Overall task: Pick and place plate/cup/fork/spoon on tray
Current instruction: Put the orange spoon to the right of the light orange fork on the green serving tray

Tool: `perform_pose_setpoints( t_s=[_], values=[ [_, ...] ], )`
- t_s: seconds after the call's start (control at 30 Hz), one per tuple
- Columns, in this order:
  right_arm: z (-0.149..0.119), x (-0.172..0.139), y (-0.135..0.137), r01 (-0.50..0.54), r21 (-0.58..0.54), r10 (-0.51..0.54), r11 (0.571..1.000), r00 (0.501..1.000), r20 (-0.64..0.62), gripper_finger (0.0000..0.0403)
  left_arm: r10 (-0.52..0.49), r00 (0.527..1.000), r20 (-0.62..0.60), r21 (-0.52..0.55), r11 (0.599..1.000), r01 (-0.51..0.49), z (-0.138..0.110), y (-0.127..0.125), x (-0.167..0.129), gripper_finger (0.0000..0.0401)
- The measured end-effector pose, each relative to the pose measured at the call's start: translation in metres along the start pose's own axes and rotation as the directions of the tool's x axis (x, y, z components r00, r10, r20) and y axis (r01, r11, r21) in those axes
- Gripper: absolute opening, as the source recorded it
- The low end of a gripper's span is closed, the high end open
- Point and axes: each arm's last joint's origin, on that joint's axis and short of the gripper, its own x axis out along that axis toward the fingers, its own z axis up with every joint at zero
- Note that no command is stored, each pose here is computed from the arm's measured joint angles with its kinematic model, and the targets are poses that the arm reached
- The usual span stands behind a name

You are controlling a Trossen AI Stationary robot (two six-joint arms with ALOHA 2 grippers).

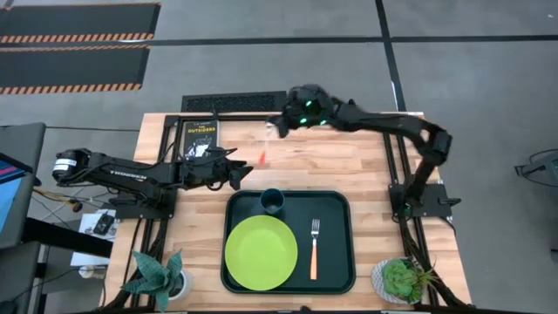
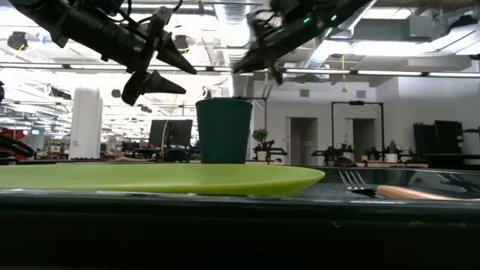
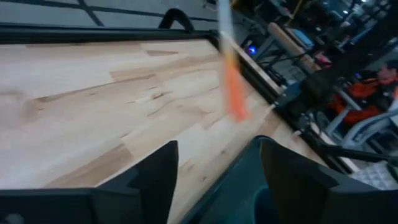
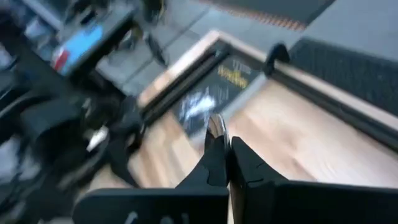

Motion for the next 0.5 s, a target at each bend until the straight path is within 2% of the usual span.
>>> perform_pose_setpoints(
  t_s=[0.13, 0.27, 0.37, 0.5],
  values=[
    [0.003, -0.049, 0.003, 0.019, -0.026, -0.023, 0.999, 0.988, -0.155, 0.0003, -0.028, 0.999, -0.022, 0.002, 1.0, 0.029, 0.0, -0.001, 0.0, 0.0234],
    [-0.012, -0.094, 0.033, 0.012, -0.074, -0.033, 0.997, 0.957, -0.289, 0.0003, -0.049, 0.998, -0.044, 0.008, 0.999, 0.05, -0.001, -0.002, 0.0, 0.0238],
    [-0.038, -0.119, 0.055, -0.025, -0.089, -0.008, 0.996, 0.936, -0.352, 0.0003, -0.054, 0.997, -0.049, 0.008, 0.998, 0.055, -0.001, -0.002, 0.0, 0.0238],
    [-0.091, -0.139, 0.07, -0.017, -0.018, 0.007, 1.0, 0.9, -0.436, 0.0003, -0.065, 0.996, -0.06, 0.002, 0.998, 0.065, -0.002, -0.002, 0.0, 0.0238]
  ],
)
